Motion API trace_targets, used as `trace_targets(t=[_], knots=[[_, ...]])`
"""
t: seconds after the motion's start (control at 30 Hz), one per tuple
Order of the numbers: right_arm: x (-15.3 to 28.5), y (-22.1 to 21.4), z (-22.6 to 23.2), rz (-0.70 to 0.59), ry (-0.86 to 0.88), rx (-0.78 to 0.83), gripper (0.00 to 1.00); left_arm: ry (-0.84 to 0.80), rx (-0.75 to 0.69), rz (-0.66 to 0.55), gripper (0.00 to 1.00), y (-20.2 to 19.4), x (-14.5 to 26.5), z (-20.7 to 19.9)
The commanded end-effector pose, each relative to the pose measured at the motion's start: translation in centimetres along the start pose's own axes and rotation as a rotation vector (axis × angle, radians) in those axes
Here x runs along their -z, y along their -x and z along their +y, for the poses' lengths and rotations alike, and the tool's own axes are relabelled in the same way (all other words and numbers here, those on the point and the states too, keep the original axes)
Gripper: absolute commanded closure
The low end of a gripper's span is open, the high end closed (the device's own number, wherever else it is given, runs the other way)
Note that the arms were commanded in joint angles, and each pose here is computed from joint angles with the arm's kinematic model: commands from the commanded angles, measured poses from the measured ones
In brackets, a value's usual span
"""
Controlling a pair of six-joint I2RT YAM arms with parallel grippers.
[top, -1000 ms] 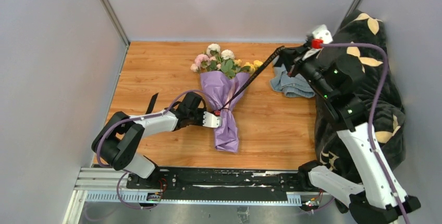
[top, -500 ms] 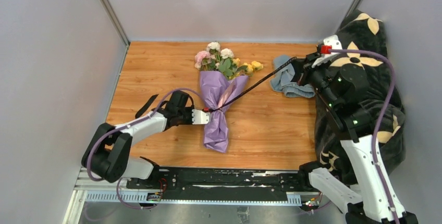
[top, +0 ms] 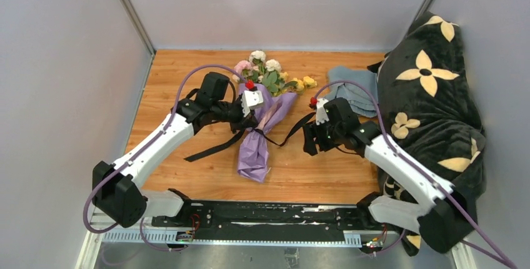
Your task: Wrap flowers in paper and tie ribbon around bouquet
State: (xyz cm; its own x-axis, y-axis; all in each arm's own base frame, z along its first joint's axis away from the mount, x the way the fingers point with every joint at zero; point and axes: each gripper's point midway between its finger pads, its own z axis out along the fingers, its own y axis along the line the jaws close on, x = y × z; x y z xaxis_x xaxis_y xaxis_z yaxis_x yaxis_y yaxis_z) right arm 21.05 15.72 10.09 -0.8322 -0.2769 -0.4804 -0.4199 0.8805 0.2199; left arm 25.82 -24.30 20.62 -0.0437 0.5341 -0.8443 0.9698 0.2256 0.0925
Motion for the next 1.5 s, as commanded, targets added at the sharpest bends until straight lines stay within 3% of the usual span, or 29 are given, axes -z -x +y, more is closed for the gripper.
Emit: trace_targets(t=[0.0, 0.1, 0.23, 0.3, 0.4, 0.57, 0.73, 0.93, 1.03, 1.13, 1.23, 1.4, 1.47], knots=[[5.8, 7.5, 8.3, -0.462, 0.257, 0.451, 0.28, -0.15, 0.205, -0.035, 1.0, 1.6, -0.2, -3.2], [7.5, 9.0, 12.7, -0.768, 0.444, 0.661, 0.25, -0.155, 0.301, -0.014, 1.0, 1.3, -0.5, -3.4], [7.5, 9.3, 15.3, -1.079, 0.596, 0.773, 0.22, -0.143, 0.52, 0.073, 1.0, -0.1, -0.7, -4.2], [7.3, 9.5, 15.9, -1.129, 0.641, 0.766, 0.21, -0.133, 0.568, 0.079, 1.0, -0.3, -0.5, -4.7], [5.5, 9.5, 15.9, -1.099, 0.659, 0.72, 0.2, -0.081, 0.507, 0.004, 1.0, 0.7, -1.2, -4.0], [3.2, 8.7, 14.6, -1.116, 0.62, 0.631, 0.16, -0.036, 0.472, -0.276, 1.0, 4.5, -3.6, -1.7], [0.5, 8.8, 15.4, -1.056, 0.656, 0.667, 0.16, -0.082, 0.509, -0.304, 1.0, 5.0, -5.7, -1.4], [-1.6, 9.6, 16.6, -1.058, 0.732, 0.594, 0.18, -0.113, 0.509, -0.295, 1.0, 4.3, -6.4, -2.3], [-3.3, 10.9, 16.6, -1.046, 0.725, 0.523, 0.25, -0.12, 0.511, -0.293, 1.0, 3.8, -6.9, -2.7], [-3.7, 11.3, 16.8, -1.041, 0.729, 0.513, 0.4, -0.114, 0.514, -0.295, 1.0, 3.6, -7.0, -2.6], [-4.0, 11.0, 16.8, -1.029, 0.725, 0.514, 0.43, -0.113, 0.535, -0.333, 1.0, 4.3, -7.1, -2.3], [-3.0, 7.3, 16.9, -0.944, 0.803, 0.528, 0.54, -0.087, 0.549, -0.343, 1.0, 4.1, -7.1, -2.0], [-3.0, 6.1, 15.8, -0.922, 0.757, 0.509, 0.62, -0.089, 0.571, -0.341, 1.0, 3.9, -7.2, -2.1]])
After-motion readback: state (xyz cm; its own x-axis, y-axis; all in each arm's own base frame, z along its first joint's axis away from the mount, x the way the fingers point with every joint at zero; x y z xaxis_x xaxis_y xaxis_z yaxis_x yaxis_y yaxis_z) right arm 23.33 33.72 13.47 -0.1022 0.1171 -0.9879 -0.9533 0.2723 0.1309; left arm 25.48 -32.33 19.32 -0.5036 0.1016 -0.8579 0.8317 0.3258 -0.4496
